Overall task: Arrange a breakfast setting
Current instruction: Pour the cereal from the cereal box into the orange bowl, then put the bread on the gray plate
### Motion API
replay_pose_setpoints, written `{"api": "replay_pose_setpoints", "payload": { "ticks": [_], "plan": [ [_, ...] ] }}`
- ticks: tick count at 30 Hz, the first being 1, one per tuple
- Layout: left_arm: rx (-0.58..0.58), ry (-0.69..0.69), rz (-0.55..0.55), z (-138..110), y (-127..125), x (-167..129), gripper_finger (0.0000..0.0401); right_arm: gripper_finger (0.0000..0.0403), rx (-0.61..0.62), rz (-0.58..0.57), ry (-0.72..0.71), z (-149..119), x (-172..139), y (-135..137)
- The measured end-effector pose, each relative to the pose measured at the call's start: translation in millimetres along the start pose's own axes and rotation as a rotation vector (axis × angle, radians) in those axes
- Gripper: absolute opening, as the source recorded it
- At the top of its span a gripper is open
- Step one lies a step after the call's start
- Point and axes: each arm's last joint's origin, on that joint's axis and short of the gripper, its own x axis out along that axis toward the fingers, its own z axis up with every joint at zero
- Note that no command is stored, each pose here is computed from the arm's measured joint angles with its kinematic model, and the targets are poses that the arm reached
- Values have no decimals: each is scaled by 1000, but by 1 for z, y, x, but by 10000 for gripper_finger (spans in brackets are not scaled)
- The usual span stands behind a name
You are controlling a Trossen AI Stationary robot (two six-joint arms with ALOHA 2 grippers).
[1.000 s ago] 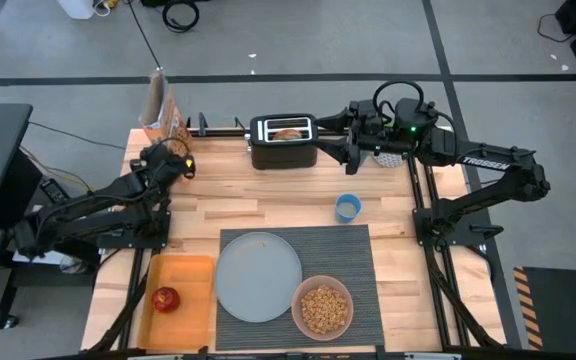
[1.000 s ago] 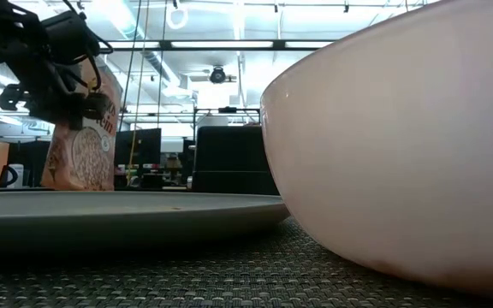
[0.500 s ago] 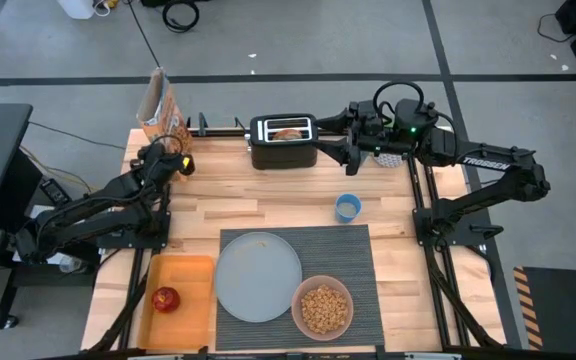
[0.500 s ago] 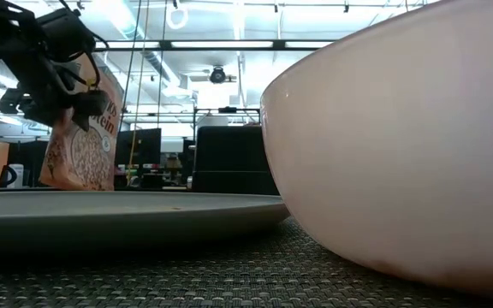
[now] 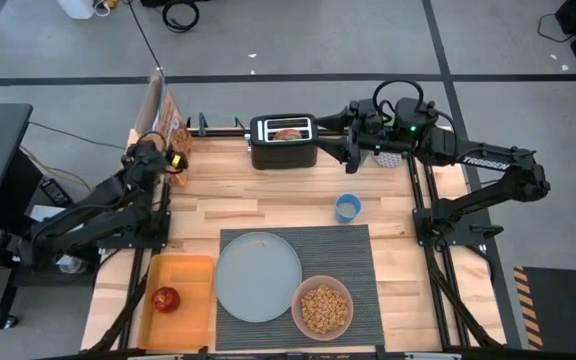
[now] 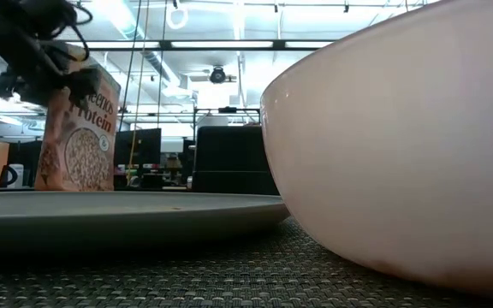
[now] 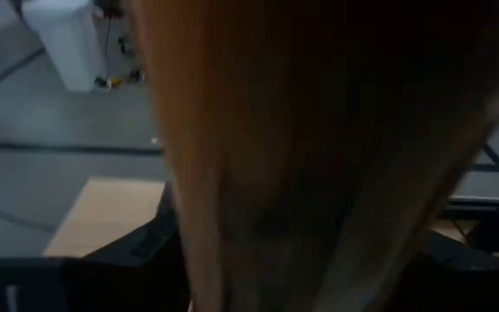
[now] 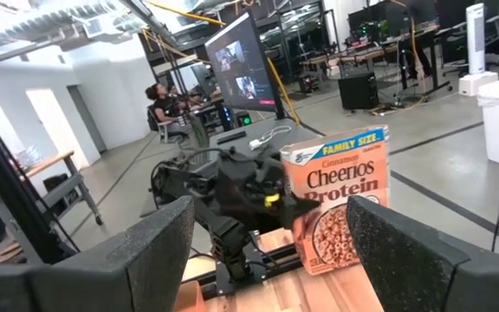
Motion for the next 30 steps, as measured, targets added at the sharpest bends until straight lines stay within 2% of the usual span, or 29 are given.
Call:
{"api": "replay_pose_setpoints", "payload": {
  "ticks": [6,14,22,27,30],
  "plan": [
    [74,-67,-18,30,1,-12,266,309,-1,-15,-4,1,0,-4],
    [87,-186,-47,72,3,-30,266,309,-1,-14,-4,1,0,-5],
    [29,-311,-251,122,9,-59,257,309,-1,-19,-5,2,-1,-7],
    [-20,-379,-289,148,20,-77,242,309,-2,-28,-7,3,-1,-10],
    [-31,-415,-373,160,25,-88,236,309,-2,-31,-3,2,-1,-10]
  ]
}}
